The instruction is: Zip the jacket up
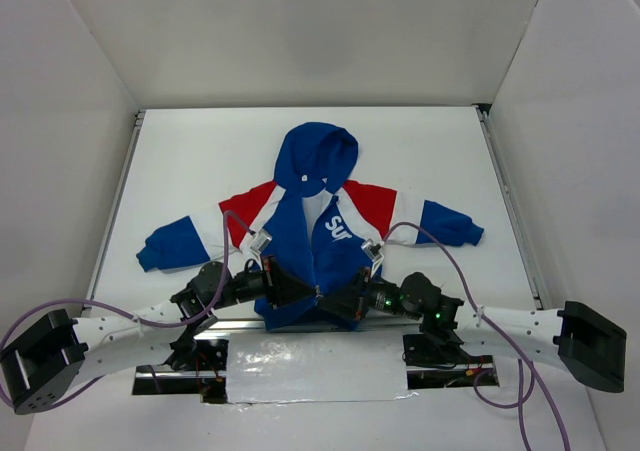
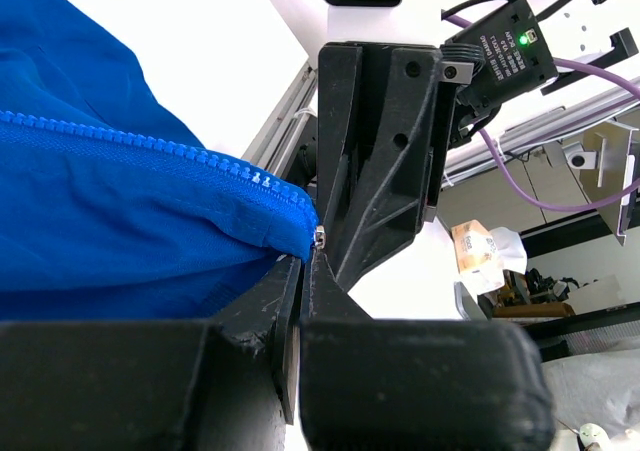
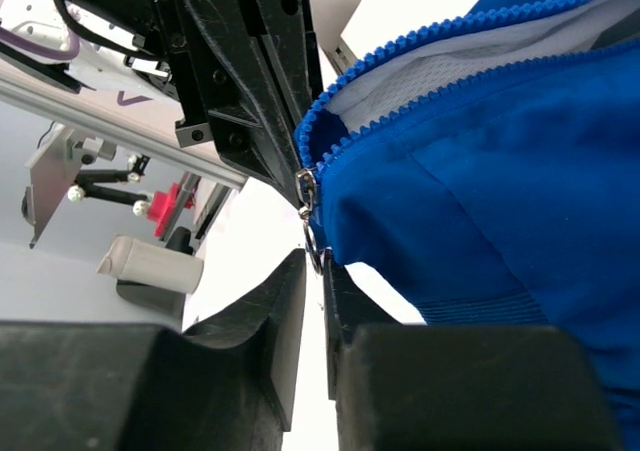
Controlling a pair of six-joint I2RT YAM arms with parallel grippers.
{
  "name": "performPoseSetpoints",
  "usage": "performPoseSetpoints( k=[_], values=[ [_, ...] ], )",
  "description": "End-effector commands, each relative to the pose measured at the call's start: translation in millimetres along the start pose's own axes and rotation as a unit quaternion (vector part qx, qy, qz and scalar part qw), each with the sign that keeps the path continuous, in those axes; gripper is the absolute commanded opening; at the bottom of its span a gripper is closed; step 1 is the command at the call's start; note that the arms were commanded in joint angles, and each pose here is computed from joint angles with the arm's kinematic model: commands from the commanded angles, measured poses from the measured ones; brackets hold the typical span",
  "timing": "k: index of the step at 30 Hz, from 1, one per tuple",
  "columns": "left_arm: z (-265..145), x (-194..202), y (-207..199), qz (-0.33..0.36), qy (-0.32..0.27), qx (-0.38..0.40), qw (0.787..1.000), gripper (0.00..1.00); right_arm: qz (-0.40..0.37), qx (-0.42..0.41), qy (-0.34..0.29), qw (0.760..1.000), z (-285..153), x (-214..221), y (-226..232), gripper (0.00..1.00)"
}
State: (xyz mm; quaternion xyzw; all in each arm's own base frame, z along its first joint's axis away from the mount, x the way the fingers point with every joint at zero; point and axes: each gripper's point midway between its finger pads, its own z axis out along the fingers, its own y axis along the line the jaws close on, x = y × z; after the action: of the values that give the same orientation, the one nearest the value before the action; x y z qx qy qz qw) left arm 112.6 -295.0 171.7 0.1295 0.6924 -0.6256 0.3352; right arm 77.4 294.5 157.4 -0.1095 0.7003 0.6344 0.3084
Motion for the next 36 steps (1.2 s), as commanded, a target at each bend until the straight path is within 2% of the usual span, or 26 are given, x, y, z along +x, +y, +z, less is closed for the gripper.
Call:
performPoseSetpoints(
  k=[1, 3, 6, 10, 13, 18, 25, 29, 33, 36],
  values=[
    [1.5, -14.4, -25.1, 0.024, -0.021, 0.047, 0.998, 0.0, -0.004, -0.028, -0.034, 0.999, 5.8, -20.5, 19.6, 0.17],
    [1.5, -13.9, -24.5, 0.023, -0.02, 0.047, 0.998, 0.0, 0.0, -0.026, -0.037, 0.999, 6.7, -22.0, 19.6, 0.13],
    [1.0, -14.2, -24.4, 0.023, -0.022, 0.048, 0.998, 0.0, 0.008, -0.021, -0.042, 0.999, 8.7, -24.8, 19.5, 0.0],
    [0.0, -13.6, -23.3, 0.025, -0.024, 0.047, 0.998, 0.0, 0.037, -0.018, -0.051, 0.998, 9.7, -28.0, 19.8, 0.0],
    [-0.5, -12.3, -21.3, 0.028, -0.023, 0.043, 0.998, 0.0, 0.098, -0.002, -0.063, 0.993, 9.5, -31.1, 15.3, 0.0],
    [-1.1, -9.9, -18.9, 0.04, -0.017, 0.041, 0.998, 0.0, 0.228, 0.039, -0.075, 0.97, 11.0, -34.8, 7.0, 0.0],
    [-4.3, 0.2, -10.4, 0.051, -0.004, 0.035, 0.998, 0.0, 0.338, 0.056, -0.08, 0.936, 14.6, -51.3, 25.8, 0.0],
    [-5.7, 5.3, -9.5, 0.054, 0.003, 0.04, 0.998, 0.0, 0.367, 0.096, -0.075, 0.922, 18.2, -54.5, 27.0, 0.0],
    [-6.9, 12.9, -5.0, 0.053, 0.017, 0.037, 0.998, 0.0, 0.385, 0.084, -0.089, 0.915, 20.9, -67.1, 38.7, 0.0],
    [-7.9, 18.0, -2.7, 0.057, 0.025, 0.036, 0.997, 0.0, 0.413, 0.098, -0.106, 0.899, 22.4, -74.3, 36.2, 0.0]
  ],
)
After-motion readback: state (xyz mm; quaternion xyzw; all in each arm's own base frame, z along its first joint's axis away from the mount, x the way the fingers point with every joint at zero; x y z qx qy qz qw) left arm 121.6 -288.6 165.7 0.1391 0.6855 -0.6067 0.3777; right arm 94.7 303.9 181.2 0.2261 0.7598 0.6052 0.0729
